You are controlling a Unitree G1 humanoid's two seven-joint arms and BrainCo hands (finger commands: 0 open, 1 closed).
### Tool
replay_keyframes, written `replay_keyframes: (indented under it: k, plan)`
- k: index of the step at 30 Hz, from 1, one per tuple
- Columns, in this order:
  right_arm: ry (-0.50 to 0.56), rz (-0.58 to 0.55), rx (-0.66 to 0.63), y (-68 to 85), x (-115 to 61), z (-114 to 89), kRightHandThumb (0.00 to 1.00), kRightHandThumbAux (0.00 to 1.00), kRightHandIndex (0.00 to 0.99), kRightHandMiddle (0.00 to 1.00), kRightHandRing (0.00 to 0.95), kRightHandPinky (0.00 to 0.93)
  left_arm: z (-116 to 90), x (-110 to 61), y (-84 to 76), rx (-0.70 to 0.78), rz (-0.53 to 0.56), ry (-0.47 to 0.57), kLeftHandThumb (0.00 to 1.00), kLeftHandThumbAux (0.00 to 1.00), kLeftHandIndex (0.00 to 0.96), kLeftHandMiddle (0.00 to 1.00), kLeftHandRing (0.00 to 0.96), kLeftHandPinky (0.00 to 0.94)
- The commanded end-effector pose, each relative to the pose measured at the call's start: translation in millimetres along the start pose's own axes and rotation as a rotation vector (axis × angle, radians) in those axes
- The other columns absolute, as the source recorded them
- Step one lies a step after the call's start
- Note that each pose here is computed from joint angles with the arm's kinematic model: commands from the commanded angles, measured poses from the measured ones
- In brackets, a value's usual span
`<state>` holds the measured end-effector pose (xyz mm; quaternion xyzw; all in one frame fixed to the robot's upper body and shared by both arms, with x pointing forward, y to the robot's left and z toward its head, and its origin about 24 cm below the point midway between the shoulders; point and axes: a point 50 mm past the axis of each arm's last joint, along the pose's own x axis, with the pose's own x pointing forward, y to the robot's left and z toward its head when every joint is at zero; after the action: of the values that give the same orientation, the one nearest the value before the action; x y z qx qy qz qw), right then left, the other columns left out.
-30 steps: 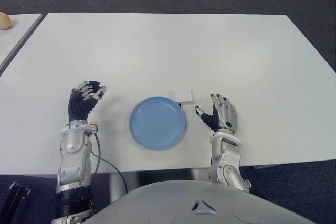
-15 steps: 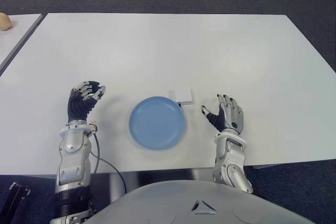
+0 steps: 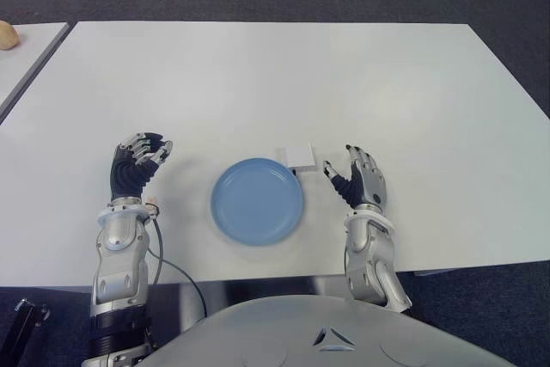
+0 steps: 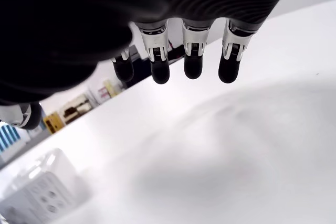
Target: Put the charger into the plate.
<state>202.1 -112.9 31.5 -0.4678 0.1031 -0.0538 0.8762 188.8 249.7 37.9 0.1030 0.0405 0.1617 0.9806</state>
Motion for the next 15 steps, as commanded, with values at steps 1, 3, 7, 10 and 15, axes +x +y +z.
replay_keyframes:
  k: [1, 3, 7, 10, 15]
  plan:
    - [-0.088, 0.003, 0.061, 0.6, -2.8, 14.5, 0.318, 0.336, 0.000, 0.000, 0.000, 0.000, -0.5, -3.3, -0.1, 0.021, -0.011, 0.020, 0.706, 0.720, 0.425, 0.468, 0.477, 0.457]
    - [-0.118, 0.006, 0.064, 0.4, -4.1, 16.8, 0.250, 0.373, 0.000, 0.000, 0.000, 0.000, 0.0, -3.7, -0.1, 0.024, -0.012, 0.022, 0.706, 0.720, 0.425, 0.461, 0.471, 0.455]
    - [-0.197, 0.033, 0.041, 0.8, -7.9, 21.1, 0.176, 0.433, 0.000, 0.000, 0.000, 0.000, 1.0, -5.3, -0.2, 0.027, -0.015, 0.025, 0.705, 0.720, 0.425, 0.456, 0.469, 0.462]
    - [-0.247, 0.047, 0.022, 1.1, -10.2, 22.8, 0.139, 0.465, 0.000, 0.000, 0.000, 0.000, 1.6, -5.8, -0.5, 0.025, -0.016, 0.024, 0.705, 0.720, 0.424, 0.457, 0.471, 0.464]
    - [-0.316, 0.078, 0.004, 2.3, -13.3, 23.8, 0.083, 0.516, 0.000, 0.000, 0.000, 0.000, 1.8, -6.5, -0.8, 0.023, -0.018, 0.022, 0.705, 0.720, 0.425, 0.464, 0.474, 0.467]
